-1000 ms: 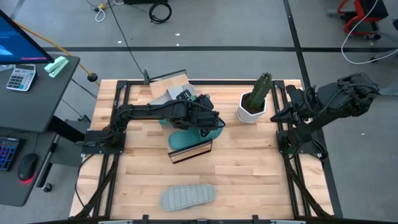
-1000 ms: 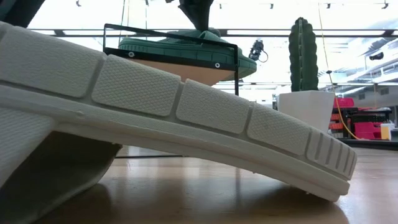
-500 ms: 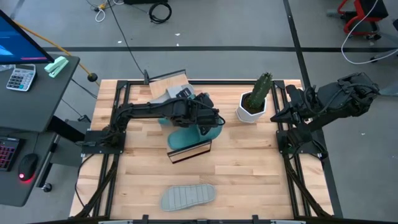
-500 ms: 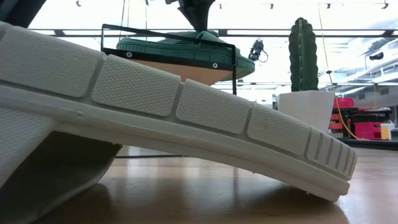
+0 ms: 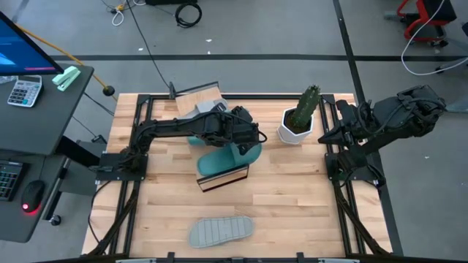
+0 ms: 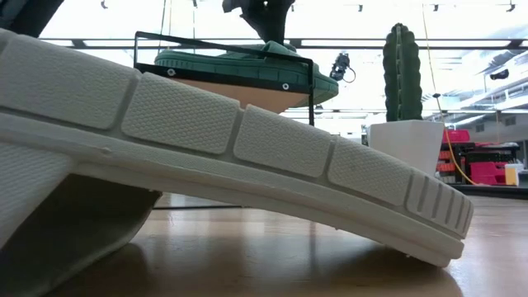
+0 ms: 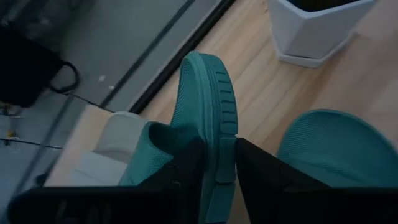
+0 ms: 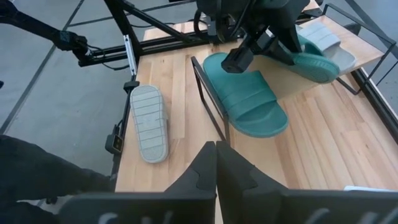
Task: Pick and place slides into the shelf
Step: Put the green slipper on the shelf
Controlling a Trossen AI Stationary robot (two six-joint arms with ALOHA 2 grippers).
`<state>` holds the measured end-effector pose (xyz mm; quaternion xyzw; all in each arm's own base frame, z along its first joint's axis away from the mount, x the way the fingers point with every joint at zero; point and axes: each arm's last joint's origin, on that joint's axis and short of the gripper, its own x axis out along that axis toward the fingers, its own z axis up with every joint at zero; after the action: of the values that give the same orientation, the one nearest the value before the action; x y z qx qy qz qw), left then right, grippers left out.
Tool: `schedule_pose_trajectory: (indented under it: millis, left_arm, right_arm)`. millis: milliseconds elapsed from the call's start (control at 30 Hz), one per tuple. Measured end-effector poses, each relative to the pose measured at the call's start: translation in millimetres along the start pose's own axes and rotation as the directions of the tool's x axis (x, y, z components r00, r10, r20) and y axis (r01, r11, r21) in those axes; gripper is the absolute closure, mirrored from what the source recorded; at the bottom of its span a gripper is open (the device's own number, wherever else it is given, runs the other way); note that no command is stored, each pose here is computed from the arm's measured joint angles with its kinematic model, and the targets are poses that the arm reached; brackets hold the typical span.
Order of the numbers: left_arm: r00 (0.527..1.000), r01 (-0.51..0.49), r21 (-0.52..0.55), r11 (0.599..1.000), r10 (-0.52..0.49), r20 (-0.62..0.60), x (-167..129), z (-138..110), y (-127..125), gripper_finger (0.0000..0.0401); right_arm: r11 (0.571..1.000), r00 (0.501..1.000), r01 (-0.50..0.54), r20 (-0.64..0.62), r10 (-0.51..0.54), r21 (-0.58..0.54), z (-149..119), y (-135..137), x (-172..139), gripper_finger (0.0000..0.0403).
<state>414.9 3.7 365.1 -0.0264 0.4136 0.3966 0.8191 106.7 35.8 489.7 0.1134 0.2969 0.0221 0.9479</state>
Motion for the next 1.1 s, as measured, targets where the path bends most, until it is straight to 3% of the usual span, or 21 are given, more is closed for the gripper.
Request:
schedule_pose_trajectory:
  millis: [333,600,733,900,1100]
  left_arm:
    - [0.992,0.124,-0.068,0.990,-0.122,0.040,-0.9,8.1,-7.2,0.0272]
    - [0.991,0.126,-0.069,0.990,-0.124,0.040,-0.8,8.3,-7.2,0.0224]
    - [0.991,0.129,-0.045,0.991,-0.127,0.046,-1.5,8.9,-6.9,0.0205]
    - [0.986,0.151,-0.037,0.988,-0.148,0.078,-15.6,11.3,0.4,0.0193]
    - [0.938,0.253,-0.043,0.966,-0.235,0.254,-63.9,22.4,19.8,0.0205]
  right_arm:
    - [1.000,1.000,-0.001,-0.001,0.001,-0.006,0.0,0.0,0.0,0.0400]
    - [1.000,1.000,-0.001,0.000,0.001,-0.007,0.0,0.1,0.1,0.0395]
    - [0.999,0.999,0.050,0.006,-0.050,-0.005,2.0,0.6,5.5,0.0389]
    - [0.989,0.991,0.121,-0.038,-0.124,-0.089,7.0,6.3,28.2,0.0354]
    - [0.959,0.957,0.210,-0.160,-0.241,-0.191,10.2,5.6,63.5,0.0288]
